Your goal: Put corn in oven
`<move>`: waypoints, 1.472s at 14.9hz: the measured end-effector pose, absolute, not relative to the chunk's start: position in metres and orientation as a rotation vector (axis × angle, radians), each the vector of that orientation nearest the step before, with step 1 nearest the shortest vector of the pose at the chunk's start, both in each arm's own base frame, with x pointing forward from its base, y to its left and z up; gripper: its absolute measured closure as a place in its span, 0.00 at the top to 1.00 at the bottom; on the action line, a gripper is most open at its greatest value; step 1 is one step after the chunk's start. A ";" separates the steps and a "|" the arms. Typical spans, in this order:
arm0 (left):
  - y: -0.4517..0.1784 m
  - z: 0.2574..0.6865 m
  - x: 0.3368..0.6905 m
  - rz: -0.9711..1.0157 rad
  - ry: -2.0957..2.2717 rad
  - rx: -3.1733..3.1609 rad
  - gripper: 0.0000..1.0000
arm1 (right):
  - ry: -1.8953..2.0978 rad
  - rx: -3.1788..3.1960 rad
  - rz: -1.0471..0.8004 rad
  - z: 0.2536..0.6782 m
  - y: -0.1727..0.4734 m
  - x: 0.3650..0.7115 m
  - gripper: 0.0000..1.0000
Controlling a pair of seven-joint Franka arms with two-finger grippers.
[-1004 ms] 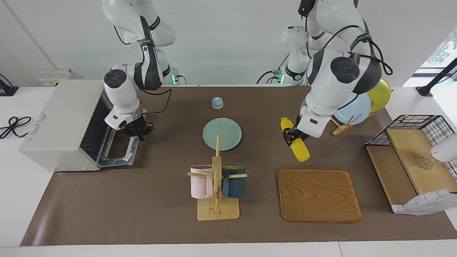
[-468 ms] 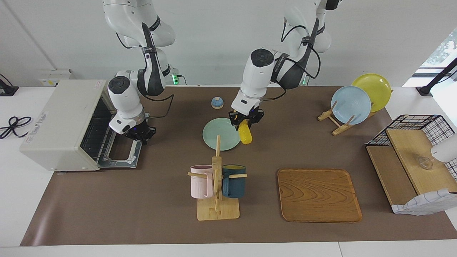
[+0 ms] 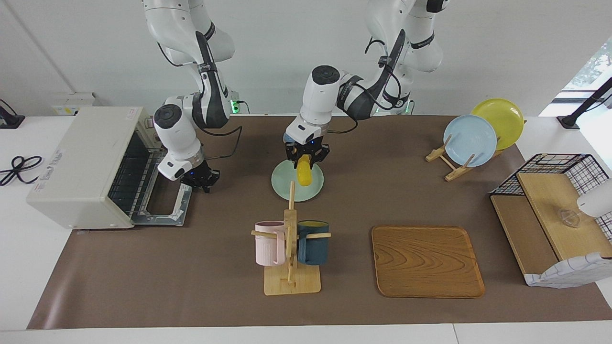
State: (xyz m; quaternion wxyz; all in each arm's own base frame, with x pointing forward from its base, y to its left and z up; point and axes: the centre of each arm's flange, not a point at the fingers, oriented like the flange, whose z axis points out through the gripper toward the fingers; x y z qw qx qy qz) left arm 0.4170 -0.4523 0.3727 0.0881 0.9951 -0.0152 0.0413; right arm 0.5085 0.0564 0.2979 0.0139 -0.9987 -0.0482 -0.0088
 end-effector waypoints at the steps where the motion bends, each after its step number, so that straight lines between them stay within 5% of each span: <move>1: -0.454 0.366 0.417 0.124 -0.055 2.961 0.51 | -0.151 -3.110 -0.031 0.299 0.062 0.509 0.01; 3: -0.458 0.350 0.417 0.124 -0.070 2.959 0.51 | -0.154 -3.109 -0.028 0.300 0.064 0.509 0.14; 8: -0.465 0.333 0.415 0.127 -0.091 2.954 0.51 | -0.154 -3.105 0.079 0.317 0.064 0.509 0.68; 11: -0.464 0.334 0.417 0.130 -0.091 2.954 0.78 | -0.171 -3.094 0.086 0.351 0.069 0.514 0.99; 13: -0.463 0.336 0.420 0.138 -0.085 2.951 0.99 | -0.185 -3.091 0.071 0.361 0.073 0.514 1.00; 22: -0.353 0.447 0.492 0.091 0.119 3.018 1.00 | -0.241 -3.068 0.046 0.369 0.101 0.514 1.00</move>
